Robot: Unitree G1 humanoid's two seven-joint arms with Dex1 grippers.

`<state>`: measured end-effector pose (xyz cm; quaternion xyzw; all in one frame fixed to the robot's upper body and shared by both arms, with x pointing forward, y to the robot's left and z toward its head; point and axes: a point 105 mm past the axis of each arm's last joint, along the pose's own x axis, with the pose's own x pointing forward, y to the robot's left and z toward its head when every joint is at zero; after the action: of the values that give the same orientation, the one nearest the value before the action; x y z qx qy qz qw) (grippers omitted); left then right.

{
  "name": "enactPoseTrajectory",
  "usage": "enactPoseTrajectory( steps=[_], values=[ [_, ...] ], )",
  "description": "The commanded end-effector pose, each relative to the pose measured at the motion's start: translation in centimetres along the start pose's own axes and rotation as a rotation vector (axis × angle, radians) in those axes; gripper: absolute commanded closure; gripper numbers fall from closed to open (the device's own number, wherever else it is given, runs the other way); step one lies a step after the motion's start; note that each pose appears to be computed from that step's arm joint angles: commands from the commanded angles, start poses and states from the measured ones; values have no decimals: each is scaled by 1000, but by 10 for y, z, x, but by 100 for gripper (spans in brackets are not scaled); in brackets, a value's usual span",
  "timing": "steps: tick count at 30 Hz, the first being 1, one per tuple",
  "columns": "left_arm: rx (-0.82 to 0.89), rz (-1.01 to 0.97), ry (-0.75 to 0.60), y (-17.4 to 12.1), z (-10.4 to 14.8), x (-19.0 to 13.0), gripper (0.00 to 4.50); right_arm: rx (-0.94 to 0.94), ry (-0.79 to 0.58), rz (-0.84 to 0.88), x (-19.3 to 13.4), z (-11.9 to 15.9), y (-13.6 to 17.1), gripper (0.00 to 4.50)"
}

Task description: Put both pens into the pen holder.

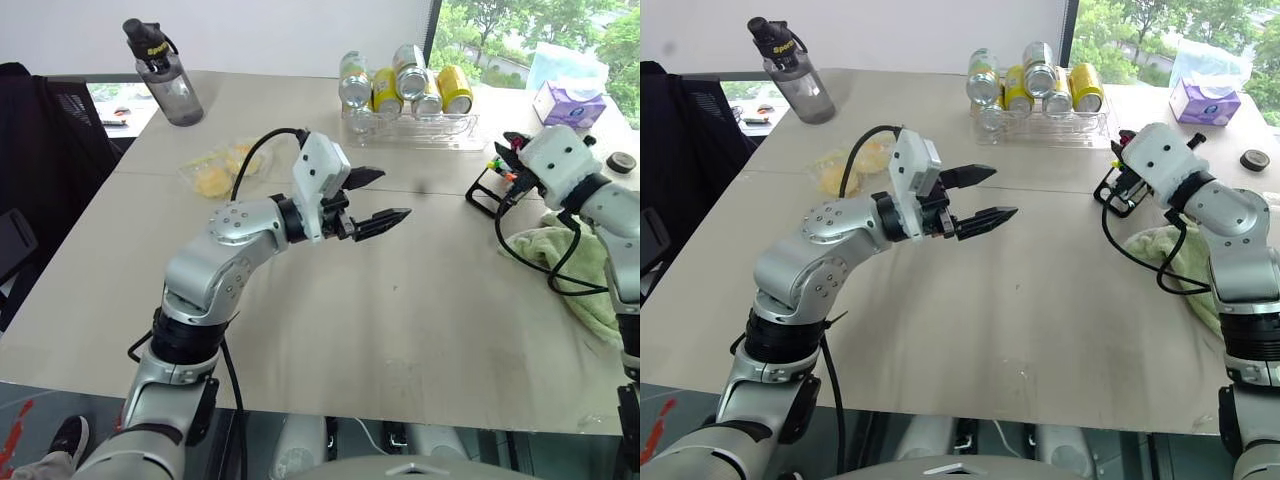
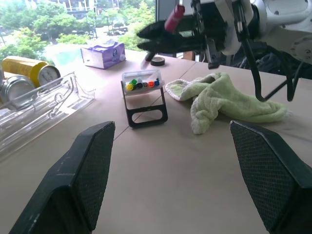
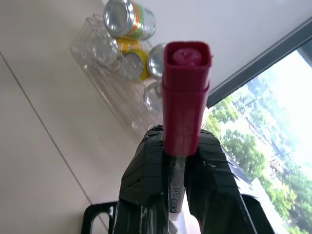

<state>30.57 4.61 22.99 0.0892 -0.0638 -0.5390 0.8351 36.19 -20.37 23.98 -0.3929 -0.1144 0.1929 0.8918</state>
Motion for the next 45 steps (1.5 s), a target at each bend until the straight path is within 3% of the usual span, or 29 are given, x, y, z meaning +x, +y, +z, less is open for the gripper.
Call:
enactPoseTrajectory(
  steps=[1,30,31,32,36,38,39,45],
  values=[
    [51,-7,-30,-2,11,3,64,5,-27,-71,-7,3,-15,446],
    [-13,43,-40,7,10,3,64,-56,-14,-84,7,-18,-13,446],
    [-13,44,-40,7,10,3,58,-56,-15,-85,8,-18,-13,342],
    [-13,44,-40,7,10,3,58,-56,-15,-85,9,-18,-13,313],
    [-14,46,-38,7,10,2,58,-65,-14,-86,11,-19,-12,106],
    [-14,48,-37,7,10,2,58,-69,-16,-99,11,-19,-14,29],
    [-14,48,-36,7,10,2,58,-68,-19,-106,11,-18,-16,13],
    [-15,49,-37,7,10,2,58,-55,-29,-122,11,-16,-19,13]
  ],
)
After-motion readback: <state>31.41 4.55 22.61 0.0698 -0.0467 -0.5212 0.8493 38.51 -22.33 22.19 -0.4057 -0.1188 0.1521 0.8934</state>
